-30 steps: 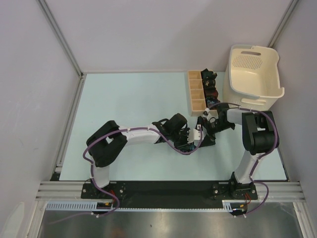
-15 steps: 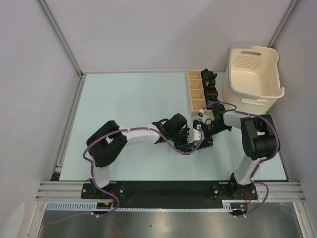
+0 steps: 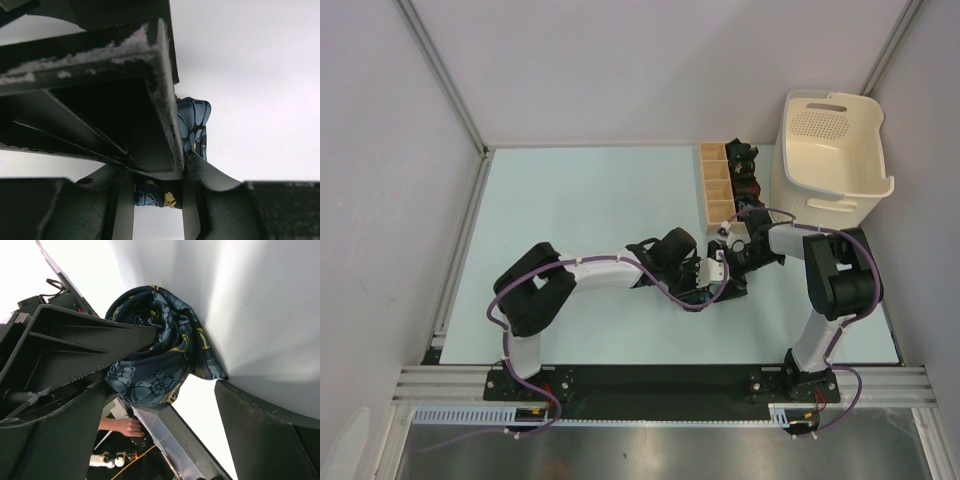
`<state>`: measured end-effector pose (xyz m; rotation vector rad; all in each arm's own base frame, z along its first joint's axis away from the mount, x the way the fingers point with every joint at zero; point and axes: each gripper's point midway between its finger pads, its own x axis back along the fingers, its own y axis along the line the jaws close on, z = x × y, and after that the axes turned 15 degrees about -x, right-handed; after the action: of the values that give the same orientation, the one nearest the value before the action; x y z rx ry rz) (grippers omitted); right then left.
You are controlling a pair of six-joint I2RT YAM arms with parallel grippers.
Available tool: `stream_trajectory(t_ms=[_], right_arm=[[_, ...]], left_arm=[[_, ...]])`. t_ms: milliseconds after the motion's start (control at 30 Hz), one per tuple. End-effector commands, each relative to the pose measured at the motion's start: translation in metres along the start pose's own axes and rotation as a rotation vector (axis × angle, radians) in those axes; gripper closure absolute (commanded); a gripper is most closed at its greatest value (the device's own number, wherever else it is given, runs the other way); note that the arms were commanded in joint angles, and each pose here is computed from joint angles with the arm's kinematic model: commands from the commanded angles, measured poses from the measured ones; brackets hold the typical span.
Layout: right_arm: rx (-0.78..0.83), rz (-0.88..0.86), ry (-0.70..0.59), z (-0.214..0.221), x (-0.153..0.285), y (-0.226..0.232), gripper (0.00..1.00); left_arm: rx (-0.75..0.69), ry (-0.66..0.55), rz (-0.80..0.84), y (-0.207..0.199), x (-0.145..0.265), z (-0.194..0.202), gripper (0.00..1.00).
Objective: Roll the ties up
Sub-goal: Roll the tie at the center of the board.
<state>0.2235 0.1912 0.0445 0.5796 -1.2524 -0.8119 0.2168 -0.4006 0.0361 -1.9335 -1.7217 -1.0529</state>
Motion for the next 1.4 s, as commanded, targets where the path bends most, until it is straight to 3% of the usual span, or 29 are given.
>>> stream_trajectory(t_ms=[0,133,433,533,700,800,867,900,967,1133,1367], right_arm=[[0.055,0.122,-0.116,-0.023,0.009,-0.022,0.0],[0.048,0.125,-0.141,-0.026,0.01,-0.023,0.0],[0.072,0.026,-0.047,-0.009,-0.034,-0.002,0.02],[0.074,0.008,-0.056,-0.011,-0.035,0.002,0.08],[0.071,-0.018,-0.072,-0.017,-0.03,0.004,0.31],[0.075,-0.031,-0.089,-0.022,-0.03,0.009,0.39],[0.062,-0.013,-0.09,-0.022,-0.028,0.005,0.36],[0.054,-0.005,-0.107,-0.028,-0.023,0.005,0.23],[0.043,0.035,-0.118,-0.029,-0.013,-0.006,0.1],[0.036,0.062,-0.171,-0.039,0.019,-0.016,0.04],[0.088,0.03,-0.143,-0.034,-0.004,-0.001,0.0]], left_arm=[[0.051,0.158,0.121,-0.04,-0.01,0.048,0.84],[0.052,0.156,0.126,-0.041,-0.01,0.047,0.84],[0.055,0.165,0.13,-0.041,-0.012,0.05,0.84],[0.053,0.165,0.133,-0.042,-0.012,0.05,0.84],[0.054,0.164,0.136,-0.043,-0.012,0.05,0.84],[0.055,0.164,0.14,-0.043,-0.012,0.05,0.84],[0.055,0.164,0.14,-0.043,-0.012,0.05,0.84],[0.055,0.164,0.14,-0.043,-0.012,0.05,0.84],[0.055,0.166,0.142,-0.044,-0.012,0.051,0.84],[0.054,0.165,0.148,-0.045,-0.012,0.051,0.84],[0.05,0.163,0.151,-0.042,-0.014,0.049,0.84]])
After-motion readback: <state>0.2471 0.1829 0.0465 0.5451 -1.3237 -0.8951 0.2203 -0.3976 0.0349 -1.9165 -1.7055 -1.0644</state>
